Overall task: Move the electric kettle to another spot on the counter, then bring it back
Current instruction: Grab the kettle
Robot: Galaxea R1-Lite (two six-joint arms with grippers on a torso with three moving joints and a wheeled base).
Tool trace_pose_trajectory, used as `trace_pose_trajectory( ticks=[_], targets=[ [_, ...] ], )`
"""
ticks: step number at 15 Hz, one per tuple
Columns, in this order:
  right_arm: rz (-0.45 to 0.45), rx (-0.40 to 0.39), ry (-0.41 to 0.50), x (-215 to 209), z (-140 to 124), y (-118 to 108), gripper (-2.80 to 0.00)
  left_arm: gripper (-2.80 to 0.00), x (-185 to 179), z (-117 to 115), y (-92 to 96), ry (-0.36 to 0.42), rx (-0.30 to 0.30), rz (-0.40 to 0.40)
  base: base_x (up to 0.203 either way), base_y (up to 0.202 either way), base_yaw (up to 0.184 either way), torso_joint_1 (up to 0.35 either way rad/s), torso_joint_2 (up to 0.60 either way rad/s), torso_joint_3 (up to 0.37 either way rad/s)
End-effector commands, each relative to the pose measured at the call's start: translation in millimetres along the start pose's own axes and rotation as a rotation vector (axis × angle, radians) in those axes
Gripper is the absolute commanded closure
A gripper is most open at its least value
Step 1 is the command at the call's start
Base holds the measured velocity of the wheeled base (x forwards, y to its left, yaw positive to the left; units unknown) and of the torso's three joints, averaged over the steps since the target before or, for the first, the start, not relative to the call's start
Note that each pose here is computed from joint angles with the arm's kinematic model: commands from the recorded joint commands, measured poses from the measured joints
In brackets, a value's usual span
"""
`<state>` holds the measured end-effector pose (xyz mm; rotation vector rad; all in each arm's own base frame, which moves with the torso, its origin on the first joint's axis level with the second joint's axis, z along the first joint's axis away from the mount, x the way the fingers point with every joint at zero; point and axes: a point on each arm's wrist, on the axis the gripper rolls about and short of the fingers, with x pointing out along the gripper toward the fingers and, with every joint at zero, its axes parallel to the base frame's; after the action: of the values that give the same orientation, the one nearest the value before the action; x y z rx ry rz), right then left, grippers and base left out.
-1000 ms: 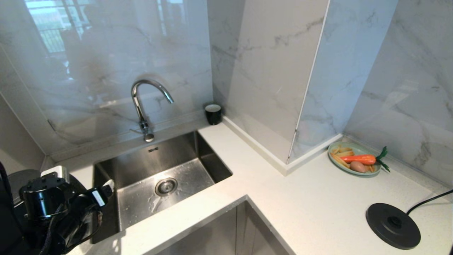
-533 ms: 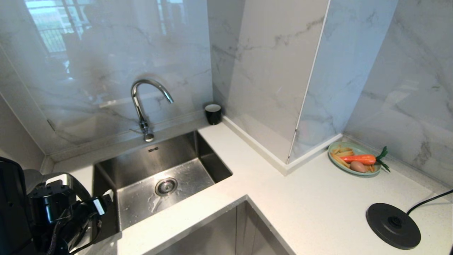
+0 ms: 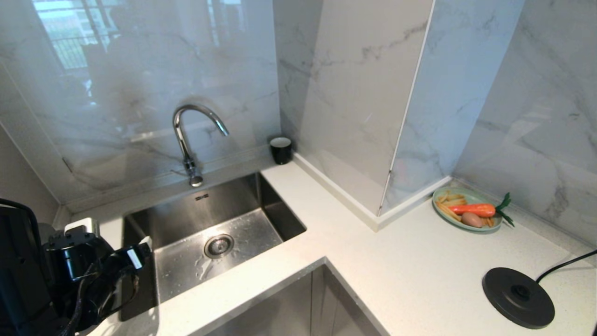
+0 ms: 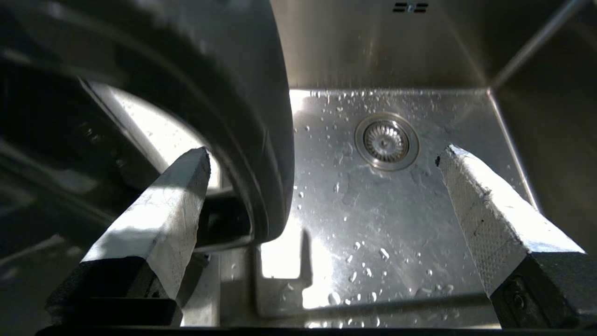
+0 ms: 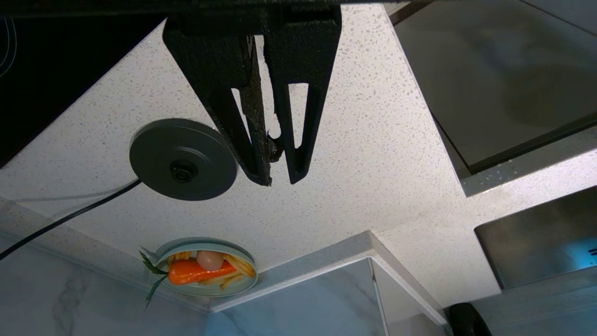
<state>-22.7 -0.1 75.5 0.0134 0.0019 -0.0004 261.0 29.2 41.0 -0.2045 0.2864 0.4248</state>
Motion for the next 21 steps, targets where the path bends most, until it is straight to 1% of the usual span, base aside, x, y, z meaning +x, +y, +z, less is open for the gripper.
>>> trace_pose_trajectory(
  ticks=[1,4,6,9,12,21],
  targets=[
    [0.000,0.000,0.000,0,0,0,0.00,-2.80,3,2,0.4,-0.015,-0.008,0.004,0.000,0.000,0.000,0.000,0.00,0.000],
    [0.000,0.000,0.000,0,0,0,0.00,-2.80,7,7,1.5,-0.040,-0.012,0.010,0.000,0.000,0.000,0.000,0.00,0.000],
    [0.000,0.000,0.000,0,0,0,0.00,-2.80,11,10,4.3,-0.051,-0.001,0.023,0.000,0.000,0.000,0.000,0.00,0.000],
    [0.000,0.000,0.000,0,0,0,0.00,-2.80,15,13,7.2,-0.069,-0.007,0.035,0.000,0.000,0.000,0.000,0.00,0.000],
    [0.000,0.000,0.000,0,0,0,0.00,-2.80,16,15,6.2,-0.079,-0.004,0.033,0.000,0.000,0.000,0.000,0.00,0.000],
    [0.000,0.000,0.000,0,0,0,0.00,-2.80,16,14,6.1,-0.074,-0.001,0.033,0.000,0.000,0.000,0.000,0.00,0.000]
  ],
)
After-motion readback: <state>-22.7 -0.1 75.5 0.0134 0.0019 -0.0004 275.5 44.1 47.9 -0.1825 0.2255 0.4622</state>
